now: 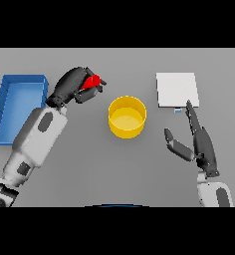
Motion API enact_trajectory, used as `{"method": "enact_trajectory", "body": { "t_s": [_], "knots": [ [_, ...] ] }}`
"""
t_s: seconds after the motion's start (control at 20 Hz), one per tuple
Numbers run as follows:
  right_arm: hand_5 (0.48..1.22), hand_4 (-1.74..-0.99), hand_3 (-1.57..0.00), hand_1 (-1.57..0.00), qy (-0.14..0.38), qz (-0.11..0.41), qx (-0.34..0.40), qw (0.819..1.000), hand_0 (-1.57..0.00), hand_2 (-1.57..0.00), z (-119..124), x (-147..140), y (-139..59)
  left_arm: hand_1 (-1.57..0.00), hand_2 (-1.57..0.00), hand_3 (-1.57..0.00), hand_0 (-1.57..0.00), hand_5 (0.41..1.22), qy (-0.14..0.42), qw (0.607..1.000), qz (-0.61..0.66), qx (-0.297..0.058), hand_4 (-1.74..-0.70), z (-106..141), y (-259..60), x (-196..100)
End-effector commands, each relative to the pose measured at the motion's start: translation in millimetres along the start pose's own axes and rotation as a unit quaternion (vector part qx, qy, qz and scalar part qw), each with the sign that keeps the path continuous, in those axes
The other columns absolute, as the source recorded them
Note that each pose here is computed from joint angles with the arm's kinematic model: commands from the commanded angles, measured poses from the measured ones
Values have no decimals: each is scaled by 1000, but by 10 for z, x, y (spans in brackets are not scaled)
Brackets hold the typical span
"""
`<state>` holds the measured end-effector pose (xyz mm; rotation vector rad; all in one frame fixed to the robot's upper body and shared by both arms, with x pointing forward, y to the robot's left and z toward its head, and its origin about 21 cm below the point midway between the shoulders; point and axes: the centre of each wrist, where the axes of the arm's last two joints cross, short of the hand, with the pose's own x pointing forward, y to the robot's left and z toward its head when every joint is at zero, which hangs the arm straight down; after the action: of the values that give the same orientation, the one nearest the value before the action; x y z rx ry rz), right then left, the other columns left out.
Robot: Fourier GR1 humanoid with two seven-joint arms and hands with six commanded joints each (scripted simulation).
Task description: Pick up the red beaker and tilt it to pour out 1 green nut into yellow bowl. Pick up the yellow bowl and place it on the metallic measuring scale.
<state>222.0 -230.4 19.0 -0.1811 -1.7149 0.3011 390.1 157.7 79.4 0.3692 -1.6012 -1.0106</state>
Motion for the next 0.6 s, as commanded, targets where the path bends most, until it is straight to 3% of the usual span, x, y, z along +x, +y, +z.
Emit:
{"method": "enact_trajectory", "body": {
  "t_s": [0.0, 0.3, 0.35, 0.55],
  "knots": [
    [667, -1178, 1, 1, 1, -5, 3, 1000, 1, 1, 19, -30, 7, -1570, -1570, -1569, -1570, 1139, -7, 999, -32, -9, -1740, -24, -1, 61],
    [676, -1187, 1, 1, 2, -20, 1, 1000, 1, 1, 21, -4, 50, -1571, -1571, -1571, -1571, 1197, -5, 966, -243, -82, -1741, -195, -112, 409],
    [675, -1191, 1, 1, 4, -21, 1, 1000, 1, 1, 31, 1, 47, -1571, -1571, -1571, -1571, 1202, -4, 956, -274, -102, -1689, -209, -144, 407],
    [666, -1196, 1, 1, 13, -40, -5, 999, 1, 1, 11, -27, 55, -1571, -1571, -1362, -1571, 1213, -20, 910, -388, -145, -1714, -335, -86, 586]
  ]
}}
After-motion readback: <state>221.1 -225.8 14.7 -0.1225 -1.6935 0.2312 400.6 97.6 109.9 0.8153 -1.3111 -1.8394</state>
